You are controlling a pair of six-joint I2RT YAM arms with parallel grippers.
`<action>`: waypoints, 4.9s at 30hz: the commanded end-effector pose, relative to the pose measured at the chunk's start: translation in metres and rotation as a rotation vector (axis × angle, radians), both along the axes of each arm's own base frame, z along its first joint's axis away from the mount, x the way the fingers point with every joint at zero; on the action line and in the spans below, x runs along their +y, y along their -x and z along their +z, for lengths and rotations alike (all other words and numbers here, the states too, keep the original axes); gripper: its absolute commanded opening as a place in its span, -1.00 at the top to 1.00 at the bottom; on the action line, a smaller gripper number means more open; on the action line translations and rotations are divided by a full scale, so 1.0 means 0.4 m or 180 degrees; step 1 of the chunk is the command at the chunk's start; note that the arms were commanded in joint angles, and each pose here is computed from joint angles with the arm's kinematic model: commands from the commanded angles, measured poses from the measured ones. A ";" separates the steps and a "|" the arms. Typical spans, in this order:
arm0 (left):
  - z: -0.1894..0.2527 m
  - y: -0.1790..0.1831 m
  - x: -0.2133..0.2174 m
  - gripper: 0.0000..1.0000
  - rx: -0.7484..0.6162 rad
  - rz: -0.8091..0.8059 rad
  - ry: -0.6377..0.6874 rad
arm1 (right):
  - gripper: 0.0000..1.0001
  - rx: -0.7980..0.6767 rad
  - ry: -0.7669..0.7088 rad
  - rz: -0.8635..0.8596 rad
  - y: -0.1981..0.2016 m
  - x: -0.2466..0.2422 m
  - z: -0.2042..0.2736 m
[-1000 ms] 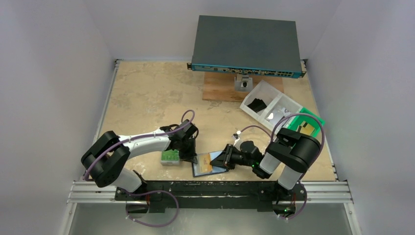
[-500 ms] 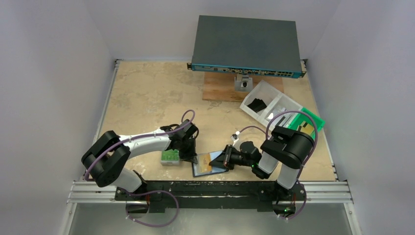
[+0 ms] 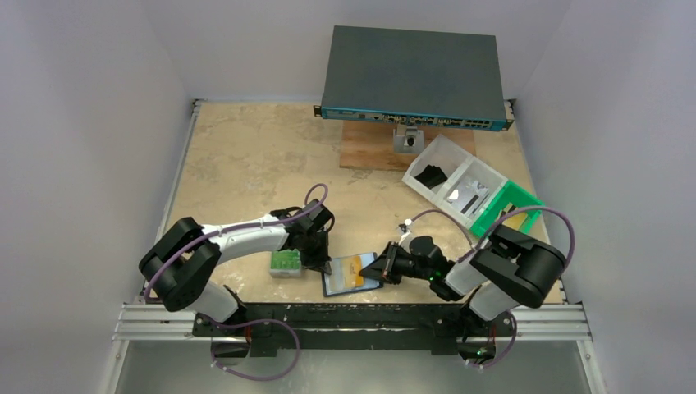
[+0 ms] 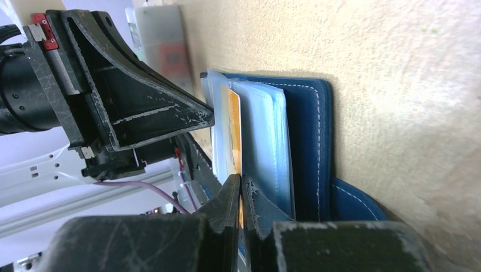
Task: Take the credit cards out of the card holder
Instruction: Remove the credit card from the card holder, then place the credit card in the storage box, then remove the credit card from the card holder.
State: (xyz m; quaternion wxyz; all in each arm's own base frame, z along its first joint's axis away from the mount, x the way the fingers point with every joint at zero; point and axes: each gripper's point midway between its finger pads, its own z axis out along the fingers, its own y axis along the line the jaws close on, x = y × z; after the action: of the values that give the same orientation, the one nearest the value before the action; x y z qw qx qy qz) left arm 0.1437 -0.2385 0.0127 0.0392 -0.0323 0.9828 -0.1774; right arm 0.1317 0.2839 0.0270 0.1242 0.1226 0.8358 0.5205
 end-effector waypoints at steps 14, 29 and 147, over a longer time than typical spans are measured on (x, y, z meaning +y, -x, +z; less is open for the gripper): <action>-0.007 -0.002 0.044 1.00 -0.0076 -0.0189 -0.0312 | 1.00 -0.0382 0.0663 -0.0348 -0.045 -0.087 0.049; 0.256 -0.072 -0.050 0.55 -0.0708 -0.0400 0.0324 | 1.00 -0.0621 0.0696 -0.0590 -0.077 -0.113 0.169; 0.030 -0.087 0.050 -0.07 -0.0641 -0.0268 -0.0285 | -0.51 -0.0626 0.2099 -0.0792 -0.245 -0.261 0.232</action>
State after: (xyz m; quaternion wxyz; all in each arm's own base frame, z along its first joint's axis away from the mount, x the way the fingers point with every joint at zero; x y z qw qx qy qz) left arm 0.1683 -0.2180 0.0371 0.1140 0.0414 0.9810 -0.1512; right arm 0.2256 0.1719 0.1152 0.2861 0.1226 0.9303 0.1938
